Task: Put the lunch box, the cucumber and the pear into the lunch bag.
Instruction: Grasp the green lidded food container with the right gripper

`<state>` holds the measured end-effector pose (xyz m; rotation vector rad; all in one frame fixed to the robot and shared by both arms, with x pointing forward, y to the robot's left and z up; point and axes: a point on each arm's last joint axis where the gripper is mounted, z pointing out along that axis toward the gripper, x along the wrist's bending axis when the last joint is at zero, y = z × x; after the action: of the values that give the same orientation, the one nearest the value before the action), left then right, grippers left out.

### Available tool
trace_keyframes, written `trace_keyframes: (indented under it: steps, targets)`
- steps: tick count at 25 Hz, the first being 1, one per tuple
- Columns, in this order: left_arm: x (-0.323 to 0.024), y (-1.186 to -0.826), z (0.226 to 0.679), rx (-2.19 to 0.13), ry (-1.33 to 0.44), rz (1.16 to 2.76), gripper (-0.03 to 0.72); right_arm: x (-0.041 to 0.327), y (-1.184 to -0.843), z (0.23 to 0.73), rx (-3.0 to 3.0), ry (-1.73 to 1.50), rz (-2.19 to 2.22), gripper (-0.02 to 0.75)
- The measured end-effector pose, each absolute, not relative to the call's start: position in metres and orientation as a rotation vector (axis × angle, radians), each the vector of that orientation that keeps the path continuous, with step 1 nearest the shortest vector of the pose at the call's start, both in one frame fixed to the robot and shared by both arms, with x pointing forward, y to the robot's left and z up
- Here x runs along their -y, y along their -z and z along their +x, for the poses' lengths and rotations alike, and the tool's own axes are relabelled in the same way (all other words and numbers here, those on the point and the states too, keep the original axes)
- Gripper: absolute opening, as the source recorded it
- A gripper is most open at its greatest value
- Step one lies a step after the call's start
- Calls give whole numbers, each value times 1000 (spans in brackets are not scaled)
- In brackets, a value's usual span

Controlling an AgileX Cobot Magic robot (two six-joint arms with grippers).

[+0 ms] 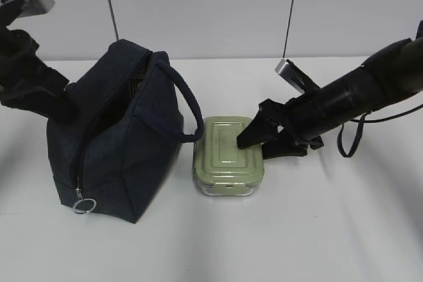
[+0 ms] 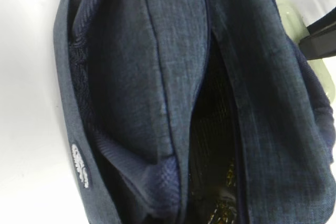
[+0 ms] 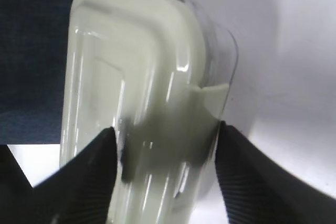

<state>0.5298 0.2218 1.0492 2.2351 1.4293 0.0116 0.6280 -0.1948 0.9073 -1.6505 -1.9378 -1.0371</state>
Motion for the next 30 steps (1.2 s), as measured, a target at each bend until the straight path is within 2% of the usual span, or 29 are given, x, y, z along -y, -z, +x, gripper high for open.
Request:
trace_keyframes:
  steps: [4, 7, 12, 22, 30]
  targets:
    - [-222, -1049, 530, -1429, -12, 2235, 1, 194, -906, 628, 1941, 1041, -1640, 348]
    - [-222, -1049, 530, -1429, -12, 2236, 1, 194, -906, 627, 1951, 1043, -1621, 307]
    - [-222, -1049, 530, -1429, -12, 2236, 1, 194, -906, 627, 1951, 1043, -1615, 275]
    - [-222, -1049, 530, -1429, -13, 2237, 1, 194, -908, 626, 1962, 1040, -1596, 272]
    - [-222, -1049, 530, -1429, -15, 2240, 1, 197, -963, 622, 2060, 1189, -1588, 269]
